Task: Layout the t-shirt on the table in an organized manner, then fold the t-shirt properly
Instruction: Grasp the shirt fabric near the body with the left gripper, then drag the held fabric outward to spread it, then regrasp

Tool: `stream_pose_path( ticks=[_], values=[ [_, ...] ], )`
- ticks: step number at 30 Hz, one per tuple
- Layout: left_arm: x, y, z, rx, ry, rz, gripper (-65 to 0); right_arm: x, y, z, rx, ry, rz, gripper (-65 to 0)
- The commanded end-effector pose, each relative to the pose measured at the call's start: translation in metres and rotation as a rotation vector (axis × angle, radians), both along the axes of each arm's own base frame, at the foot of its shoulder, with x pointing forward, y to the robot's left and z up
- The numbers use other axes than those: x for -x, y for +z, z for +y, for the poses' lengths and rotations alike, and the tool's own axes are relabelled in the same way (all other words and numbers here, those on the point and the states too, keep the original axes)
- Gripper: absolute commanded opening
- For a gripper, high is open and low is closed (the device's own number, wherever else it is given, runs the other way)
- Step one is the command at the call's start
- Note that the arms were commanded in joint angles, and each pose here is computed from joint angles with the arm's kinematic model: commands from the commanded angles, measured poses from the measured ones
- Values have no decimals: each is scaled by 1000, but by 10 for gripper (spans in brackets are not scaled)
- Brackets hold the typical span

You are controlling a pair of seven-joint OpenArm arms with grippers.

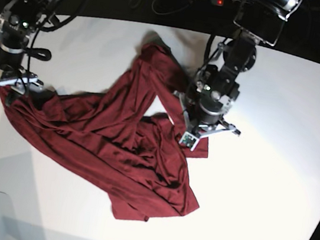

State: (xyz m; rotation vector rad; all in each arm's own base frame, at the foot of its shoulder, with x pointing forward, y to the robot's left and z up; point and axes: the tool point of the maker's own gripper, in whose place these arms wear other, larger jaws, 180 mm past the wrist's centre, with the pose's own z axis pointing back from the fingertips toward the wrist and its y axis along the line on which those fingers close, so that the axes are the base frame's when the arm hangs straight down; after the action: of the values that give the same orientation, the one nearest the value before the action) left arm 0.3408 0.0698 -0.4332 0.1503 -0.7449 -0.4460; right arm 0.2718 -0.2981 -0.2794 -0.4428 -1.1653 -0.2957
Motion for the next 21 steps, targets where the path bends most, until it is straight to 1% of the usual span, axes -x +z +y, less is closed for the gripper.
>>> stream_pose_path(
  ticks=[1, 4, 7, 11, 14, 17, 21],
  values=[
    [14, -11, 10, -28, 18, 59, -648, -4, 15, -3, 26, 0, -51, -260],
    [34, -26, 25, -62, 19, 103, -648, -4, 16, -3, 28, 0, -52, -260],
    [57, -27, 40, -77, 17, 114, -648, -5, 17, -4, 29, 0, -54, -260],
    [73, -11, 46, -80, 0, 75, -648, -5, 17, -3, 29, 2, -54, -260],
    [77, -2, 52, -90, -7, 54, -648, -6, 17, -2, 26, 3, -56, -260],
    [74, 3, 74, -94, 61, 41, -648, -6, 16, -1, 23, 4, -56, -260],
    [65, 26, 97, -87, 139, -22, -648, -7, 16, -1, 23, 5, -57, -260]
  ],
)
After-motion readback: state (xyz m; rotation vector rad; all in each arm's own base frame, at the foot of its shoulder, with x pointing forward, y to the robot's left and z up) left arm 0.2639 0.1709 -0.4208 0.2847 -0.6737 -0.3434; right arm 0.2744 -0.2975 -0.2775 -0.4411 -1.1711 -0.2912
